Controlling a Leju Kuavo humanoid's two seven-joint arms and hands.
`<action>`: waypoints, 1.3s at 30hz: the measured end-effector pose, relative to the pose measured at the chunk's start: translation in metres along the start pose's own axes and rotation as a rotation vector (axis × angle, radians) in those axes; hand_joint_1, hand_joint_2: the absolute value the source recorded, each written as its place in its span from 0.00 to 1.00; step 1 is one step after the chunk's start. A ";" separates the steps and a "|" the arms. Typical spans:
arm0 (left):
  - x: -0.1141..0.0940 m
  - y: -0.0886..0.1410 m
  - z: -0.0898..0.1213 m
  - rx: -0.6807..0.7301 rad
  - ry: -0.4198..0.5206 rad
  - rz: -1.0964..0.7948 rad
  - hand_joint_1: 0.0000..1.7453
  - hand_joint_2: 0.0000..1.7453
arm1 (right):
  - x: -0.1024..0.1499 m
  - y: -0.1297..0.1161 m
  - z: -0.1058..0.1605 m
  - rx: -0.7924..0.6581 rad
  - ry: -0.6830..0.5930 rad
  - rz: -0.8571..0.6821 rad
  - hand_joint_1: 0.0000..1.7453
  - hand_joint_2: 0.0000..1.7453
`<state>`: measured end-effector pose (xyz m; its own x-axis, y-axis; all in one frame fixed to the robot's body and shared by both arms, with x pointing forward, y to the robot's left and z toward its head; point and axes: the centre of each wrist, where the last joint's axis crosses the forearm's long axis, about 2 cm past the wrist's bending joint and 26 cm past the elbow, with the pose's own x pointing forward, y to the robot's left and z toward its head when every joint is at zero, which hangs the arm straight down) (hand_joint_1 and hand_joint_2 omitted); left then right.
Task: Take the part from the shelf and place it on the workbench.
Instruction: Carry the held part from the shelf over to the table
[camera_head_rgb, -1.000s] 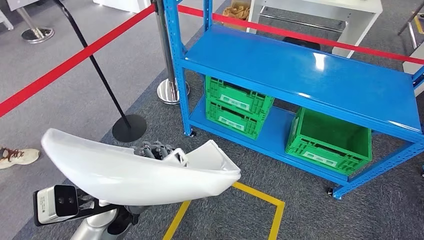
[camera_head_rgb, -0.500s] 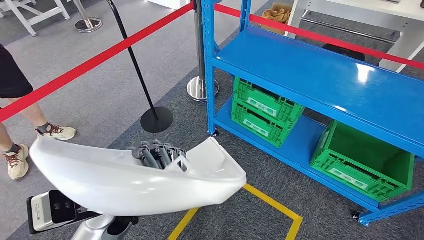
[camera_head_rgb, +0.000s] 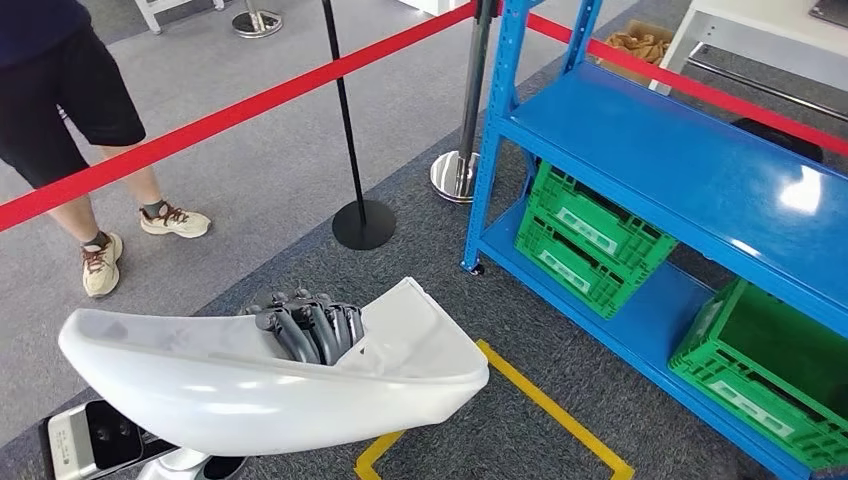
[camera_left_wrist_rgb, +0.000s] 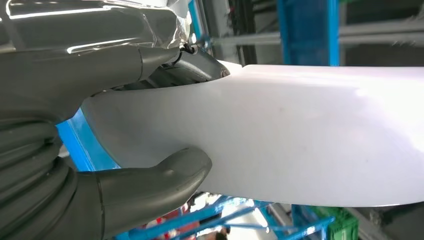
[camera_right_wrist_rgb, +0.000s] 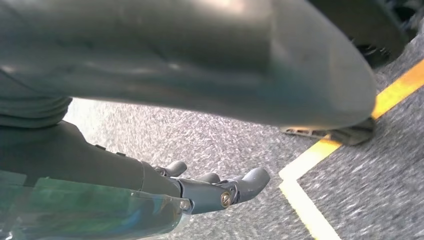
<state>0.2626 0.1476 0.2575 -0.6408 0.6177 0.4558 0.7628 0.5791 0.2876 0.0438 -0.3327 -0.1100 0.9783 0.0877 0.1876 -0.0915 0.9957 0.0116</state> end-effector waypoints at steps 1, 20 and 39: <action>0.000 0.000 0.000 0.000 -0.001 0.000 1.00 1.00 | 0.000 0.000 0.000 0.001 0.001 0.000 0.00 0.00; 0.001 -0.001 0.001 -0.012 0.010 0.016 1.00 1.00 | -0.004 -0.002 0.001 0.010 0.008 0.001 0.00 0.00; -0.004 0.004 0.000 -0.056 0.045 0.035 1.00 1.00 | -0.002 -0.003 0.001 0.044 0.008 0.025 0.00 0.00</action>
<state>0.2683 0.1469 0.2569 -0.6097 0.6119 0.5038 0.7894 0.5257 0.3169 0.0421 -0.3362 -0.1098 0.9772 0.1128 0.1801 -0.1236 0.9910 0.0503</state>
